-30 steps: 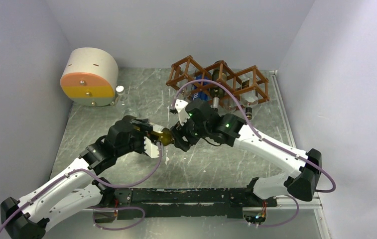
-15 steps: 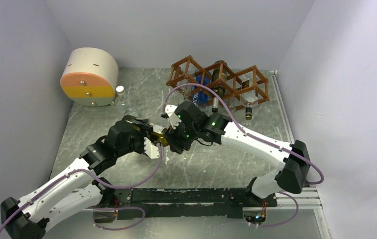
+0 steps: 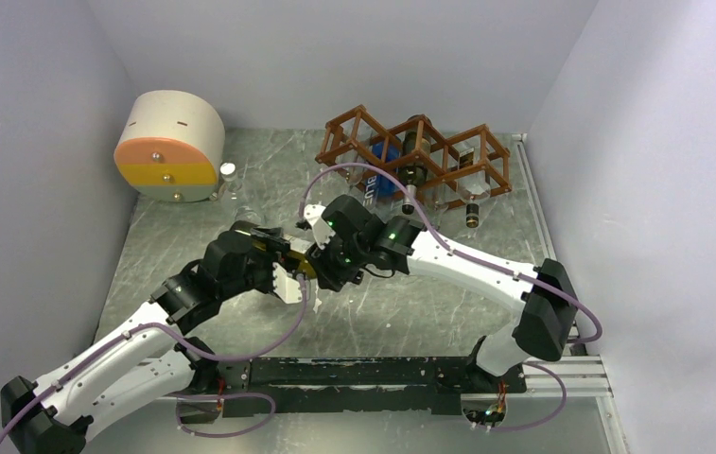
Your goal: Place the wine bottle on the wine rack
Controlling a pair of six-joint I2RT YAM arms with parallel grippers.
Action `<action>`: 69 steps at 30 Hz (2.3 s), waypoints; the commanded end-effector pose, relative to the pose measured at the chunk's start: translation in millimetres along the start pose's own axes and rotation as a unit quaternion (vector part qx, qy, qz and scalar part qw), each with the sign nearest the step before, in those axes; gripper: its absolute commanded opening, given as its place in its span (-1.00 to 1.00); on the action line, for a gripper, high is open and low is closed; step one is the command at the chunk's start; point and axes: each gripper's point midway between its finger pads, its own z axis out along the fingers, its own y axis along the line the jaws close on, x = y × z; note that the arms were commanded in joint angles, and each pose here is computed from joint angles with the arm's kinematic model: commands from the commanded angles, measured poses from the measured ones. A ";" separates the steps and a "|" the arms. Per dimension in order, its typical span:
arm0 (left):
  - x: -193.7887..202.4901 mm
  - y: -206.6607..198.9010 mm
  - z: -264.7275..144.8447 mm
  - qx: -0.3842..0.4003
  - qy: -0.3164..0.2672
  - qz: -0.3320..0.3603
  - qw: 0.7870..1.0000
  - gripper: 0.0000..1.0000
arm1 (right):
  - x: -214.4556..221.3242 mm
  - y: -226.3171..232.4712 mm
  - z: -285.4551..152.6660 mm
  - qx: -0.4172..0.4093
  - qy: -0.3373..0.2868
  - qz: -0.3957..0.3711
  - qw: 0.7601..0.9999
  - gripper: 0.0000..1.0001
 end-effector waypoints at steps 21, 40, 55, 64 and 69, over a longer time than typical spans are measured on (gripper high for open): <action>-34.4 47.2 -11.4 -0.095 -0.079 -0.006 0.992 0.90 | -72.3 -43.1 -84.9 0.172 -0.206 0.049 0.962 -1.00; -39.1 171.4 -67.8 -0.322 -0.124 -0.473 0.811 0.90 | -140.1 -134.4 -186.3 0.311 -0.368 0.225 0.847 -1.00; -6.3 154.9 -16.4 -0.232 -0.024 -0.596 0.768 0.90 | -126.2 -208.0 -155.7 0.252 -0.392 0.366 0.805 -1.00; -14.5 149.7 -11.6 -0.196 -0.052 -0.617 0.760 0.90 | -120.6 -229.2 -128.9 0.261 -0.379 0.399 0.793 -1.00; -12.9 148.1 -11.5 -0.198 -0.054 -0.618 0.759 0.90 | -116.8 -239.4 -122.1 0.259 -0.390 0.413 0.782 -1.00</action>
